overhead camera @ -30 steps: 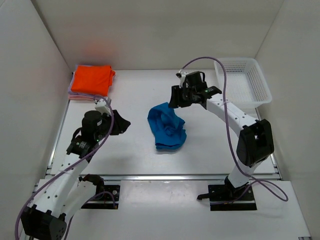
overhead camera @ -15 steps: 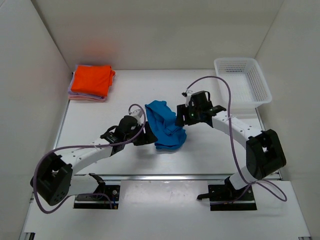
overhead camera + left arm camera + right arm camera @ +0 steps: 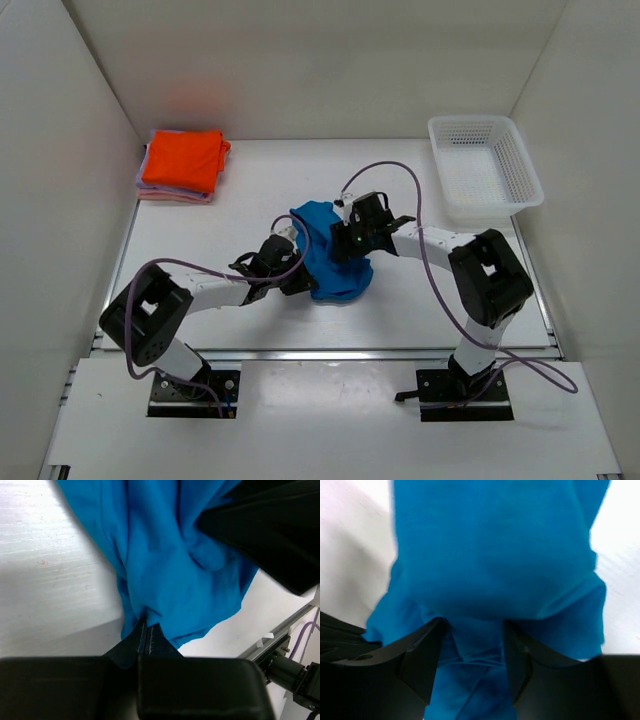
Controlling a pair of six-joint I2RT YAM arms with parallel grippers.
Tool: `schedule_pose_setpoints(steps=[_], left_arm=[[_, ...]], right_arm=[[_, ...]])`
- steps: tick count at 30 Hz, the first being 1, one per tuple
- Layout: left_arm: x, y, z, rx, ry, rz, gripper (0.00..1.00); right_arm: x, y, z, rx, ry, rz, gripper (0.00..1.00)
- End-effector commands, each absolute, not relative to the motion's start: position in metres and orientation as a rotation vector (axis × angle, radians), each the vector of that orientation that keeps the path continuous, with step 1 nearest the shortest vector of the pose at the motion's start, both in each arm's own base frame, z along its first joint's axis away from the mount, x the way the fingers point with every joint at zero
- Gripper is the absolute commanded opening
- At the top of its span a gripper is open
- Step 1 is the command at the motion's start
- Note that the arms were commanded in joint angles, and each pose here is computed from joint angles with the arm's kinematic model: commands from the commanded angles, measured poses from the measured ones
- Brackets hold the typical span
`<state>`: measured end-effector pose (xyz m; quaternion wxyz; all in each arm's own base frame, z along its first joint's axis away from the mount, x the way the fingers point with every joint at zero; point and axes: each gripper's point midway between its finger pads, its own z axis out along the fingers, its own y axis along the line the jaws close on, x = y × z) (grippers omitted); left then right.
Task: Fold and stack the t-shirts
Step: Flatten out the tshirt
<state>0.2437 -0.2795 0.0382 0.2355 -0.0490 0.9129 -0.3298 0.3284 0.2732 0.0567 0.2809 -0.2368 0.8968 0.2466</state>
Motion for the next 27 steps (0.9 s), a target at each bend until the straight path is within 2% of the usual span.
schedule_pose_setpoints(steps=[1, 2, 3, 4, 5, 9, 14, 16, 17, 19, 21, 27], left_arm=[[0.259, -0.283, 0.058, -0.155, 2.418, -0.945, 0.0], [0.258, -0.28, 0.057, -0.165, 2.418, -0.943, 0.0], [0.257, -0.278, 0.056, -0.163, 2.419, -0.946, 0.0], [0.258, -0.275, 0.054, -0.166, 2.421, -0.939, 0.0], [0.255, -0.274, 0.054, -0.165, 2.428, -0.944, 0.0], [0.258, -0.257, 0.069, -0.13, 2.411, -0.887, 0.0], [0.268, -0.156, 0.094, -0.237, 2.39, -0.56, 0.0], [0.283, -0.094, 0.144, -0.377, 2.211, -0.52, 0.0], [0.281, -0.068, 0.162, -0.444, 2.143, -0.476, 0.0], [0.281, -0.038, 0.211, -0.454, 2.033, -0.361, 0.0], [0.282, -0.043, 0.253, -0.372, 1.995, -0.32, 0.0], [0.277, -0.049, 0.285, -0.349, 1.957, -0.367, 0.0]], right_arm=[[0.327, 0.29, 0.054, -0.717, 2.375, 0.704, 0.46], [0.32, 0.291, 0.049, -0.708, 2.405, 0.725, 0.45], [0.315, 0.293, 0.042, -0.725, 2.419, 0.741, 0.38], [0.313, 0.293, 0.041, -0.729, 2.424, 0.764, 0.12], [0.31, 0.291, 0.036, -0.724, 2.451, 0.76, 0.0], [0.314, 0.283, 0.062, -0.722, 2.429, 0.699, 0.0], [0.325, 0.239, 0.155, -0.563, 2.262, 0.666, 0.0], [0.321, 0.215, 0.182, -0.476, 2.195, 0.679, 0.0], [0.324, 0.199, 0.214, -0.408, 2.107, 0.693, 0.0], [0.317, 0.179, 0.249, -0.33, 2.012, 0.736, 0.0], [0.319, 0.149, 0.271, -0.233, 1.959, 0.719, 0.0], [0.295, 0.1, 0.317, -0.091, 1.83, 0.675, 0.0]])
